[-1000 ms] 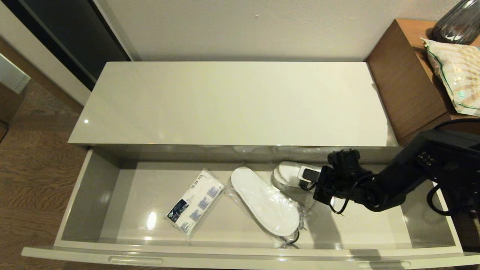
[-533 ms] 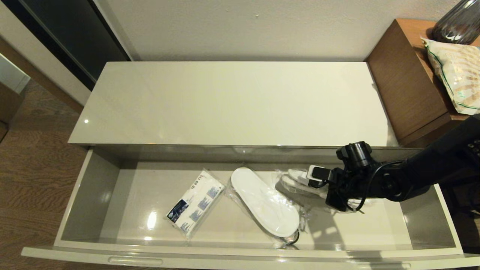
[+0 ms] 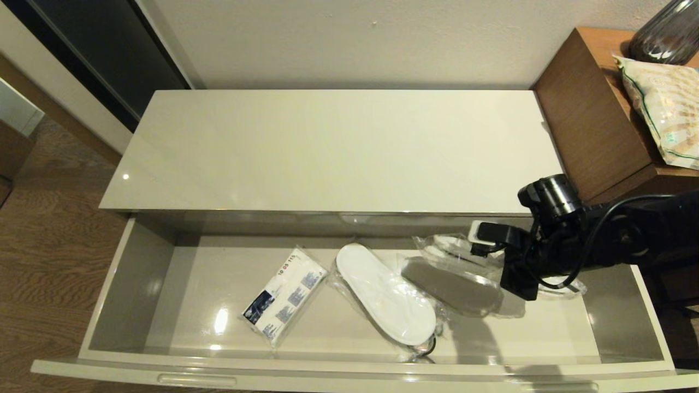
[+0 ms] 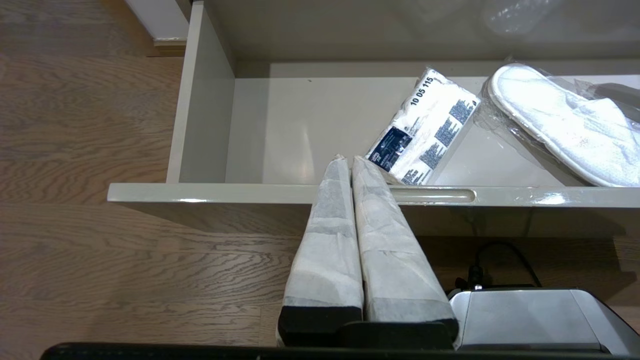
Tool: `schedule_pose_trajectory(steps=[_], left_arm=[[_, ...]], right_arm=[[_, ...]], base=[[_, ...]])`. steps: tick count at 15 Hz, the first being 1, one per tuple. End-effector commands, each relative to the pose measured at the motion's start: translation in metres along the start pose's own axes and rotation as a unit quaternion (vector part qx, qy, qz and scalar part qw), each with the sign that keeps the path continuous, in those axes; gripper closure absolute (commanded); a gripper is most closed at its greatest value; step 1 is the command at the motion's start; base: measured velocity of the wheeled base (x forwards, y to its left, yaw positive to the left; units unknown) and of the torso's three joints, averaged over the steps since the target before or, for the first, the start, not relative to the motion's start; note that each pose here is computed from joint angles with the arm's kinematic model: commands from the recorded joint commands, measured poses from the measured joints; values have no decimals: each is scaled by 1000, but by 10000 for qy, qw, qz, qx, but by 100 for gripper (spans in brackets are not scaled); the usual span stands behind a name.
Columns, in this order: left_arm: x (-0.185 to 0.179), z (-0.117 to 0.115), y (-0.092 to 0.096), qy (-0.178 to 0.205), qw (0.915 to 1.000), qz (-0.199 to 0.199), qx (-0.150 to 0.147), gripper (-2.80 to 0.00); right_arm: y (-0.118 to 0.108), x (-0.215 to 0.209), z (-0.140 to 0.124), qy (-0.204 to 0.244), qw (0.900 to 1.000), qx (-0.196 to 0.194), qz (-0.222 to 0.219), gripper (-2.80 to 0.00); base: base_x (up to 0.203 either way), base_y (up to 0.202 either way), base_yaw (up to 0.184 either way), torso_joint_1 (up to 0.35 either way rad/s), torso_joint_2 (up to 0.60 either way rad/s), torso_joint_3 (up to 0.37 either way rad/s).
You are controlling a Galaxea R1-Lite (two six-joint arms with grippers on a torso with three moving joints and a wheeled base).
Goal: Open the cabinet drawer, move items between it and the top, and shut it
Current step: Take out the disposable slippers from the drawer, then place the disposable slippers on the table
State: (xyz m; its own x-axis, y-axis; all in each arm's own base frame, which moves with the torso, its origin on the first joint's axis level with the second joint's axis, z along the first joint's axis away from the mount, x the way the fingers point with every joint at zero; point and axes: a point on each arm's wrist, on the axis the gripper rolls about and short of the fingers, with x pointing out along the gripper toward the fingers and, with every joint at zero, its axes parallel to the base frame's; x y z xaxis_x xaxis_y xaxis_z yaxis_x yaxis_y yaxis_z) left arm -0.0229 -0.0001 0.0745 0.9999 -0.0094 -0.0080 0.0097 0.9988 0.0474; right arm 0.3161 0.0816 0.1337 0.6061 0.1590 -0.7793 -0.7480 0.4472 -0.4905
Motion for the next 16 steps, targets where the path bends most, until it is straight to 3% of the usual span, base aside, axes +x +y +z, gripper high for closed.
schedule_pose_trajectory(steps=[1, 4, 9, 14, 16], left_arm=[[0, 0, 0, 6, 10000, 1, 0, 0], [0, 0, 0, 6, 10000, 1, 0, 0], [0, 0, 0, 6, 10000, 1, 0, 0], [0, 0, 0, 6, 10000, 1, 0, 0], [0, 0, 0, 8, 10000, 0, 0, 0]], right_arm=[[-9, -41, 8, -181, 9996, -6, -222, 0], [-17, -66, 14, -294, 9988, 136, -365, 0], [-54, -108, 43, -690, 9934, 402, -819, 0], [-127, -124, 78, -1053, 9683, 1060, -2000, 0], [-141, -99, 64, -662, 9629, 1389, -2218, 0]], base=[[0, 0, 0, 0, 0, 0], [0, 0, 0, 0, 0, 0], [0, 0, 0, 0, 0, 0], [0, 0, 0, 0, 0, 0], [0, 0, 0, 0, 0, 0]])
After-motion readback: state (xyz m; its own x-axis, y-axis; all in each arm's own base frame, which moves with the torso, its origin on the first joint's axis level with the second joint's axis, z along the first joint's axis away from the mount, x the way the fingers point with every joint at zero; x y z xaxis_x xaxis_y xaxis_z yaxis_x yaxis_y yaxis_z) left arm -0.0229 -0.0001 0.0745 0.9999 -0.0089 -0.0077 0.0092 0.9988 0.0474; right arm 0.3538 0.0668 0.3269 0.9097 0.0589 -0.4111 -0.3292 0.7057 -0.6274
